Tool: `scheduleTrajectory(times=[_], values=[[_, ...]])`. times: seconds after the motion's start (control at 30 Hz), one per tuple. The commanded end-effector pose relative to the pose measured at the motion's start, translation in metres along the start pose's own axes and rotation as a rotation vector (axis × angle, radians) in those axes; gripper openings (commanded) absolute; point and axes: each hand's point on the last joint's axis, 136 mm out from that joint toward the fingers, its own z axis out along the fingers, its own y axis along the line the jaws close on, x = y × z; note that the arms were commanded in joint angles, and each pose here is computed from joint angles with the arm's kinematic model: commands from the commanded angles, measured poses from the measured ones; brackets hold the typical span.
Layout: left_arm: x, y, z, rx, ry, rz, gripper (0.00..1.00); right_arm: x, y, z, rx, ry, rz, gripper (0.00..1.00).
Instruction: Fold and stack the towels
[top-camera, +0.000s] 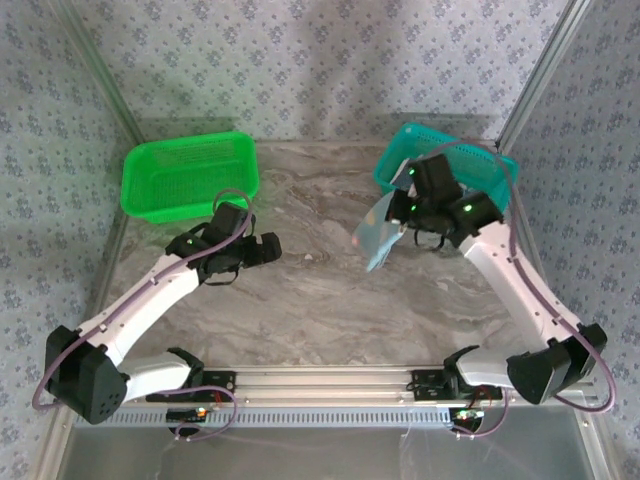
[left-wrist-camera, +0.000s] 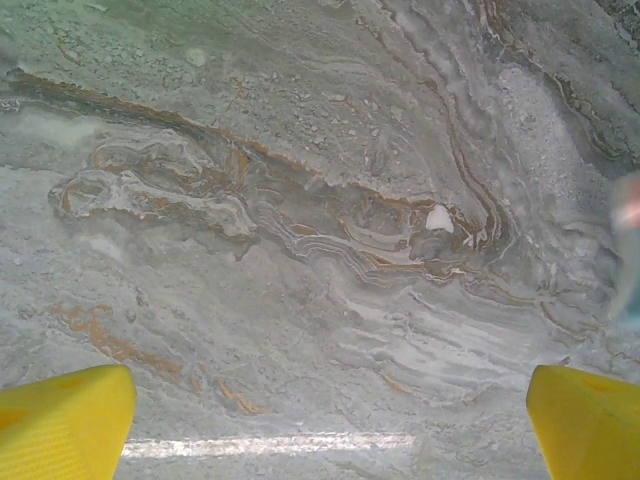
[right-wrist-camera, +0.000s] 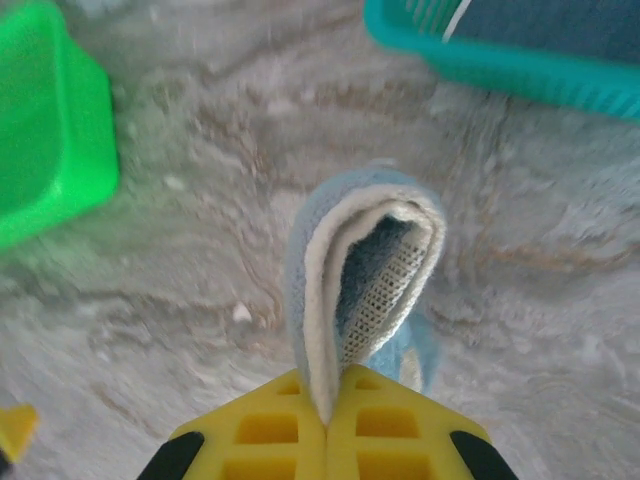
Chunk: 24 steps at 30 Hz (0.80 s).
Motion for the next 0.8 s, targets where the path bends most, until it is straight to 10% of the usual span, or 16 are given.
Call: scheduleTrajectory(times=[0.0, 0.47, 0.77], values=[[-0.013, -0.004, -0.005, 0.013, -0.031, 0.018, 1.00, -0.018, -0.017, -0.023, 0.047, 0.042, 0.054, 0.00], [-0.013, -0.004, 0.008, 0.057, -0.009, -0.011, 1.00, -0.157, -0.076, -0.069, 0.107, -0.306, 0.332, 0.00], [-0.015, -0.001, 0.012, 0.052, 0.010, -0.023, 1.00, -0.216, -0.097, -0.028, 0.158, -0.408, 0.353, 0.00]])
